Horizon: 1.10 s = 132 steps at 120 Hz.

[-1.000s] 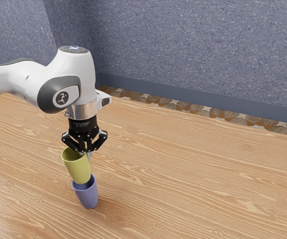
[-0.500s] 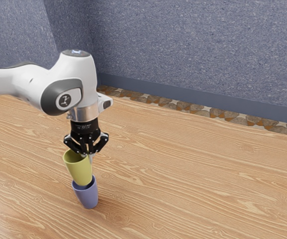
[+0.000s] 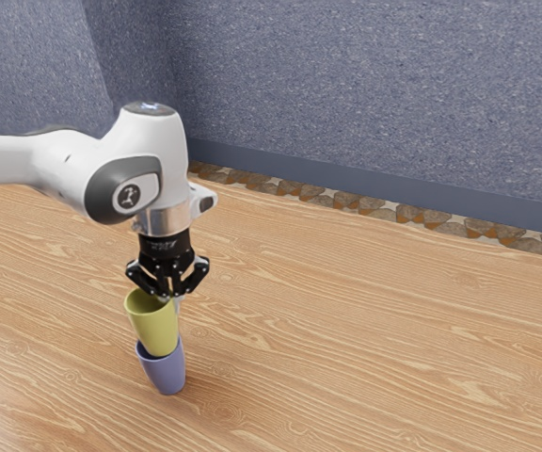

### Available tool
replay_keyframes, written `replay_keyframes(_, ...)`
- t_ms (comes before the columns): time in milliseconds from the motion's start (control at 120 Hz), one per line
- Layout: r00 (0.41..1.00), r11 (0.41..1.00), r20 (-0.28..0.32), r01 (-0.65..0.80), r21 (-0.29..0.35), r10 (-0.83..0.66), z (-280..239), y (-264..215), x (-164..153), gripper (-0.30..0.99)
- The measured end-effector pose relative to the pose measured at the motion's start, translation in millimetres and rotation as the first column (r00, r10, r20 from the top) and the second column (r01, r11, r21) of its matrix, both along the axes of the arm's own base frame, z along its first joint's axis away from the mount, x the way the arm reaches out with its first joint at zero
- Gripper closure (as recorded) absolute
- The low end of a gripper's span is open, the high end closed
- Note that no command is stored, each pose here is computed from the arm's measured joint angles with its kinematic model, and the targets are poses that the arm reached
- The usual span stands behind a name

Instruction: Place the left cup onto the right cup

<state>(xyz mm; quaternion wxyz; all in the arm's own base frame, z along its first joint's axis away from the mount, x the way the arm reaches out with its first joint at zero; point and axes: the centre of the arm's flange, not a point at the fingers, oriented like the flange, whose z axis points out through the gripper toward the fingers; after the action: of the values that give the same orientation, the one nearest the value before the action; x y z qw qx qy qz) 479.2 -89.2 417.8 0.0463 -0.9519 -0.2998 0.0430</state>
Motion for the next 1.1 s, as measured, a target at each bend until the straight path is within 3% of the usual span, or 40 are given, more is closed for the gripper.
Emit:
replay_keyframes(733,1.0,1.0,-0.002,0.001,-0.009,-0.001,-12,0,5,0.79)
replay_keyframes(958,1.0,1.0,0.002,0.003,-0.016,-0.003,-14,-1,7,0.35)
replay_keyframes(1100,1.0,1.0,0.007,0.004,-0.018,-0.004,-14,-1,8,0.18)
